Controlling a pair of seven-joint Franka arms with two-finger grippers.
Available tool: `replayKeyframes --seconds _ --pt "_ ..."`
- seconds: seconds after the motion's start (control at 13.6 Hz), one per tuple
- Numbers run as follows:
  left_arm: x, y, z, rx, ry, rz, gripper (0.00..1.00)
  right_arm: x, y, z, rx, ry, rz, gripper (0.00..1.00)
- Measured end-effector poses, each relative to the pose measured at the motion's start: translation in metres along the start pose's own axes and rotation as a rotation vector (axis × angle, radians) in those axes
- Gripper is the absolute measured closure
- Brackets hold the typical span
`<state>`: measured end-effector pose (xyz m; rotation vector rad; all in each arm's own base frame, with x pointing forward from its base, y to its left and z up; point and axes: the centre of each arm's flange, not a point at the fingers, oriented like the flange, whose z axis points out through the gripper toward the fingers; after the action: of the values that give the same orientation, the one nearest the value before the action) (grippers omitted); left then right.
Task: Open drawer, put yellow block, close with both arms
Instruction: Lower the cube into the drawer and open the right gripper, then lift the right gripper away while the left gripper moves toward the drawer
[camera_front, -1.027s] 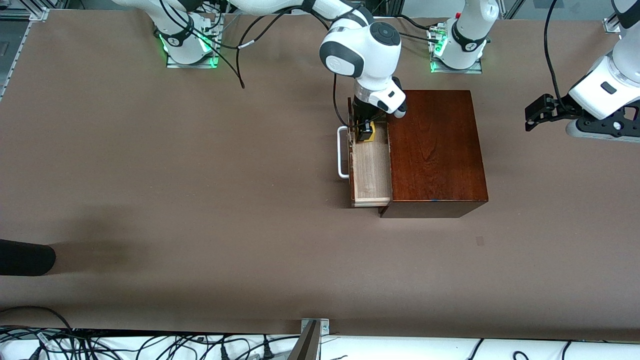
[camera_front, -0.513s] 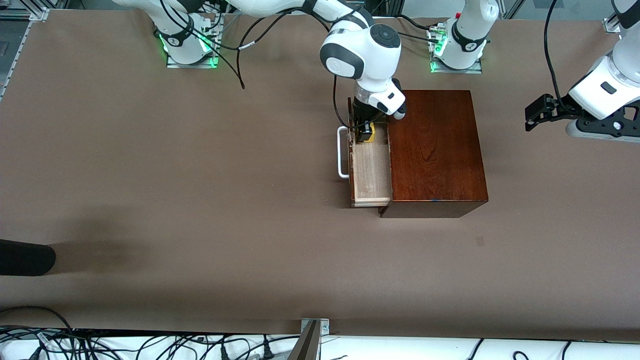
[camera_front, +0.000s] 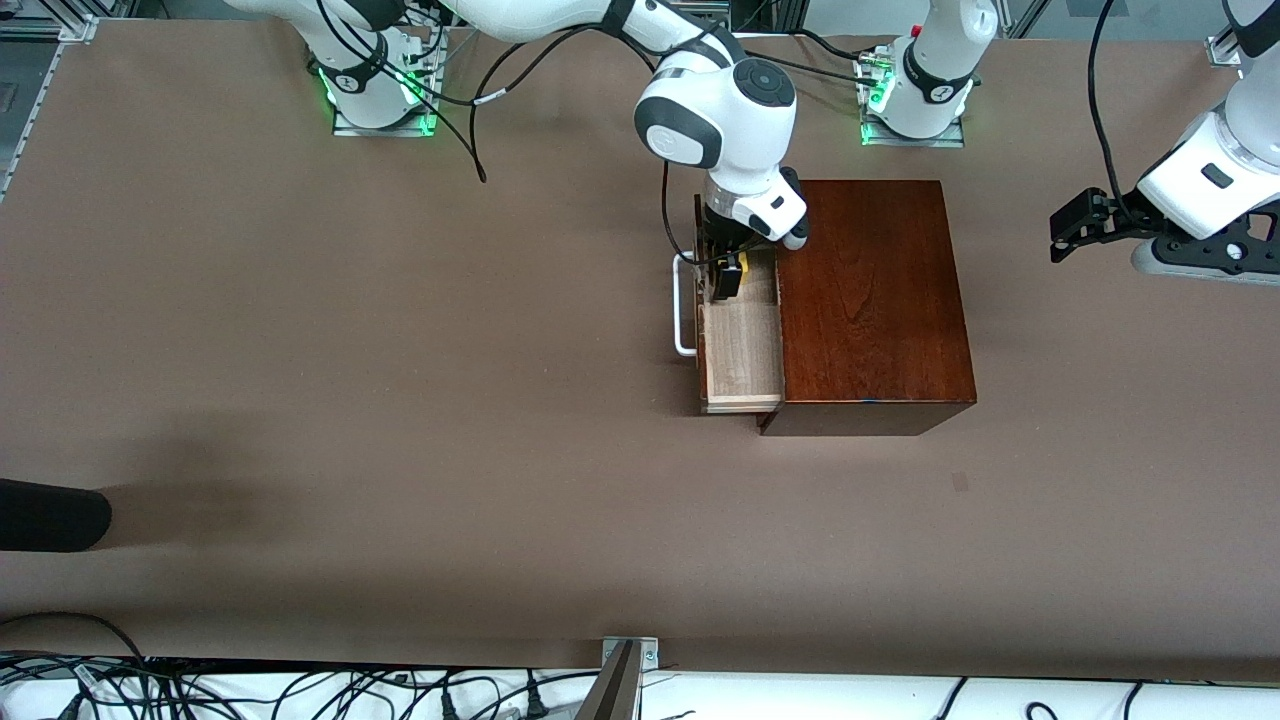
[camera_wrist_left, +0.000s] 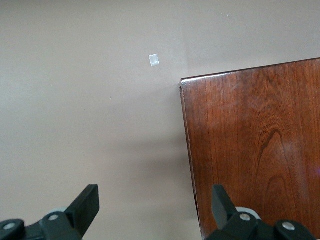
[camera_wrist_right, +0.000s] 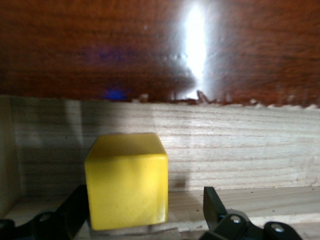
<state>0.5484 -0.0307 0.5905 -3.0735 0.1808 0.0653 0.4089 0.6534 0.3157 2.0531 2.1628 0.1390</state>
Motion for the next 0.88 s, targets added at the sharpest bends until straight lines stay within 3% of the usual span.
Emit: replayKeyframes --seconds 0.51,0.88 --pt "0.0 0.0 0.0 0.0 0.0 0.0 0.0 -0.019 0.035 -0.114 0.003 0.093 0.099 0.0" --pt "0.0 0.0 0.0 0.0 -0.001 0.002 0.0 -0.109 0.115 -0.173 -0.012 0.106 0.263 0.0"
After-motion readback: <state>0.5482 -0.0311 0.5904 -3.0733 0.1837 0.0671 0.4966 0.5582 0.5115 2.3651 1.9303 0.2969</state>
